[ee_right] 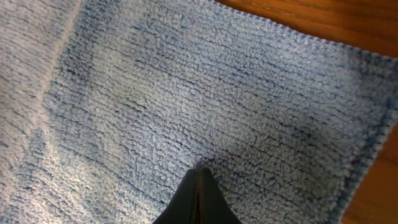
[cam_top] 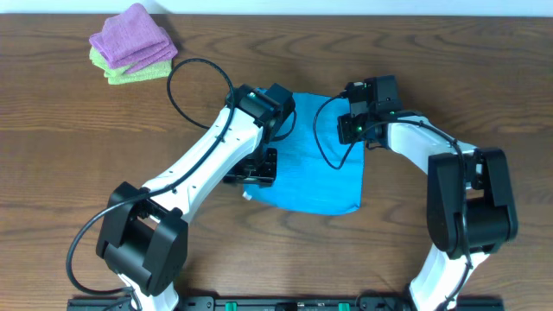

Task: Fold the cloth
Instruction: 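Release the flattened cloth and pull both grippers back toward the front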

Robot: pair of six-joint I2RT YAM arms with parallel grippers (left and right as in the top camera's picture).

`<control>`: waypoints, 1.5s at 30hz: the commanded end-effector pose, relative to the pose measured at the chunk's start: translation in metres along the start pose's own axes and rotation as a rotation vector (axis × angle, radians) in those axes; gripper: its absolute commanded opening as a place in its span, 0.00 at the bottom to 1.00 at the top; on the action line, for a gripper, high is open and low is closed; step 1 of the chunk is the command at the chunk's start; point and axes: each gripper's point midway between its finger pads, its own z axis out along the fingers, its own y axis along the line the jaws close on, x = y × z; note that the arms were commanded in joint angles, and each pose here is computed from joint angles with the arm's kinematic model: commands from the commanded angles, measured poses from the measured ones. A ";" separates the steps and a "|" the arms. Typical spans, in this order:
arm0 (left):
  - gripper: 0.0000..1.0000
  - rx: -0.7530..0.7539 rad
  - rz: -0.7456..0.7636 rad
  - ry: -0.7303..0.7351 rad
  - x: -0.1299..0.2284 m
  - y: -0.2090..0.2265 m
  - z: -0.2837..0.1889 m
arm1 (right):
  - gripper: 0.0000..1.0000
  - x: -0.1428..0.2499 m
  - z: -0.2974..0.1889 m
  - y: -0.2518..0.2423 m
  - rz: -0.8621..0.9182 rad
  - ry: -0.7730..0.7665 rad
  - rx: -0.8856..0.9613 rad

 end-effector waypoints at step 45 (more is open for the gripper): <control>0.06 0.257 -0.077 -0.369 -0.016 0.055 -0.040 | 0.99 0.154 -0.333 0.087 0.110 -0.255 -0.049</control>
